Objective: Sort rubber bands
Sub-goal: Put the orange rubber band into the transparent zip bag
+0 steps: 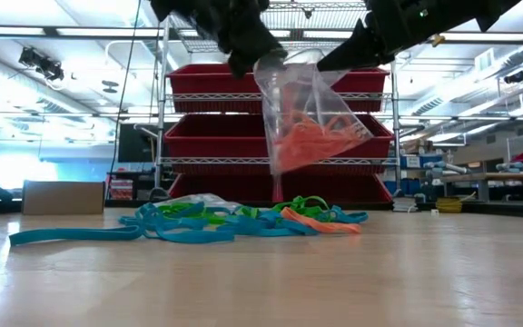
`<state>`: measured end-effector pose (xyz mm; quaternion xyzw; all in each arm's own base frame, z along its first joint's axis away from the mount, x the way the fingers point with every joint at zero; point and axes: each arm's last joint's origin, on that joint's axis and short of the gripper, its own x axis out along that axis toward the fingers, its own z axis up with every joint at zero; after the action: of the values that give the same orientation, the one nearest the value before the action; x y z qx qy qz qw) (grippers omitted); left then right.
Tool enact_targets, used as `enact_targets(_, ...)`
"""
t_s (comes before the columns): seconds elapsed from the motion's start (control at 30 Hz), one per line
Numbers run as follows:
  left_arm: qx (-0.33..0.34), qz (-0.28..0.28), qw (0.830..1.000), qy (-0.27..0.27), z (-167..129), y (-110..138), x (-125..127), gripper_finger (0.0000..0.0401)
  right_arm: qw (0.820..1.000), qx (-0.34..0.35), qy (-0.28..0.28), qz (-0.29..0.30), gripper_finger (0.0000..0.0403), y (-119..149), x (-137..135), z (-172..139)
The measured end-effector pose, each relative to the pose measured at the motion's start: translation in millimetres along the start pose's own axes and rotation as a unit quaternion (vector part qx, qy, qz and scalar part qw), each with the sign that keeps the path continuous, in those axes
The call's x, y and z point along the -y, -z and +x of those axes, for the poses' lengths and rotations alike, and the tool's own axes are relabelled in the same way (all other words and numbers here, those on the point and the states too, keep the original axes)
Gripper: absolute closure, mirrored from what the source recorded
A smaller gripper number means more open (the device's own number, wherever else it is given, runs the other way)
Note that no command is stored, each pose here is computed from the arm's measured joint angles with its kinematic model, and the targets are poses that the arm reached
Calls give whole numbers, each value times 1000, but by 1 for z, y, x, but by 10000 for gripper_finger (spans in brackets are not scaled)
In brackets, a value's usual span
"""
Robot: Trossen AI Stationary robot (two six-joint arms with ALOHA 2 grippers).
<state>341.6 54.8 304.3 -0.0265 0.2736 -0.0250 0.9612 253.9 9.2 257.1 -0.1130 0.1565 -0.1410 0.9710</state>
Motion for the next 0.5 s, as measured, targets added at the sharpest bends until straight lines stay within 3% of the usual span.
enact_targets(0.3,41,49,998,-4,-13,-28,6,213,1000,1,0,0,403,0,0,0)
enact_targets(0.5,-87,101,991,0,-34,-18,21,213,1000,0,0,-2,403,0,0,0)
